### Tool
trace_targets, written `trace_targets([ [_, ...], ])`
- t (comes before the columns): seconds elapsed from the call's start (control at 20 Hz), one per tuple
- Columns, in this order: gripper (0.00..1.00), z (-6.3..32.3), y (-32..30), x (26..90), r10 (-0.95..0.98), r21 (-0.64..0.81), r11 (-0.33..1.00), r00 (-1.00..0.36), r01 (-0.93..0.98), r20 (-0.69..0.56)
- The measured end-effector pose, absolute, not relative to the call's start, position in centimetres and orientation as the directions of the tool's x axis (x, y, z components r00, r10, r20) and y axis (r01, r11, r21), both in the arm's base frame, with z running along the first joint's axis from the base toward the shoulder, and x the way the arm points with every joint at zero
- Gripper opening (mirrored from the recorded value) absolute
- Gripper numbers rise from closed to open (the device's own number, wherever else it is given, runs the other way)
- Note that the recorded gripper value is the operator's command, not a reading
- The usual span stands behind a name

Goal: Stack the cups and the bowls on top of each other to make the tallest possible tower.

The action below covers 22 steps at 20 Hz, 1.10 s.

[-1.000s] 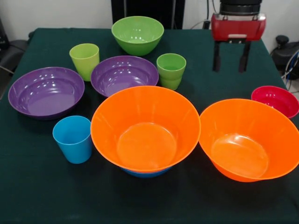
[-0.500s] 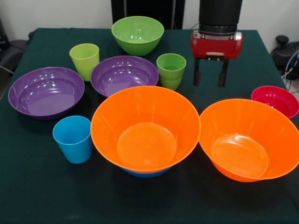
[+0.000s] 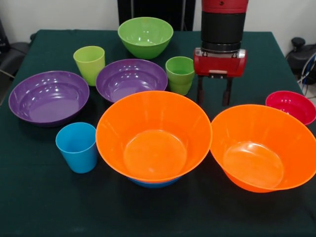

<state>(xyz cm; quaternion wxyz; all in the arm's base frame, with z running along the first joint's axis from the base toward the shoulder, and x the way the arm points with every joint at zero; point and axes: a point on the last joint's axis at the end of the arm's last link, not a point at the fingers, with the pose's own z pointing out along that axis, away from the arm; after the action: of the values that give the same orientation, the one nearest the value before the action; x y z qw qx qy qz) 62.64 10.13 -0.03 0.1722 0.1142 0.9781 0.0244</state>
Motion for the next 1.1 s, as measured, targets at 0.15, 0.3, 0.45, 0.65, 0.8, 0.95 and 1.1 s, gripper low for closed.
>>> trace_targets([
  [0.15, 1.0, -0.6, 9.5, 62.9, 0.248, 0.107, 0.969, -0.906, 0.224, -0.344],
  [0.3, 1.0, -0.8, 9.3, 63.0, 0.254, 0.113, 0.967, -0.903, 0.229, -0.348],
  [0.45, 1.0, -1.1, 9.3, 63.1, 0.255, 0.116, 0.967, -0.902, 0.228, -0.349],
  [0.65, 1.0, -1.4, 9.5, 63.0, 0.255, 0.119, 0.967, -0.903, 0.227, -0.346],
  [0.8, 1.0, -1.4, 9.7, 63.0, 0.255, 0.122, 0.966, -0.903, 0.226, -0.345],
  [0.95, 1.0, -1.4, 9.9, 63.2, 0.26, 0.133, 0.965, -0.902, 0.227, -0.344],
  [1.1, 1.0, -1.2, 10.1, 63.5, 0.275, 0.16, 0.959, -0.899, 0.233, -0.34],
])
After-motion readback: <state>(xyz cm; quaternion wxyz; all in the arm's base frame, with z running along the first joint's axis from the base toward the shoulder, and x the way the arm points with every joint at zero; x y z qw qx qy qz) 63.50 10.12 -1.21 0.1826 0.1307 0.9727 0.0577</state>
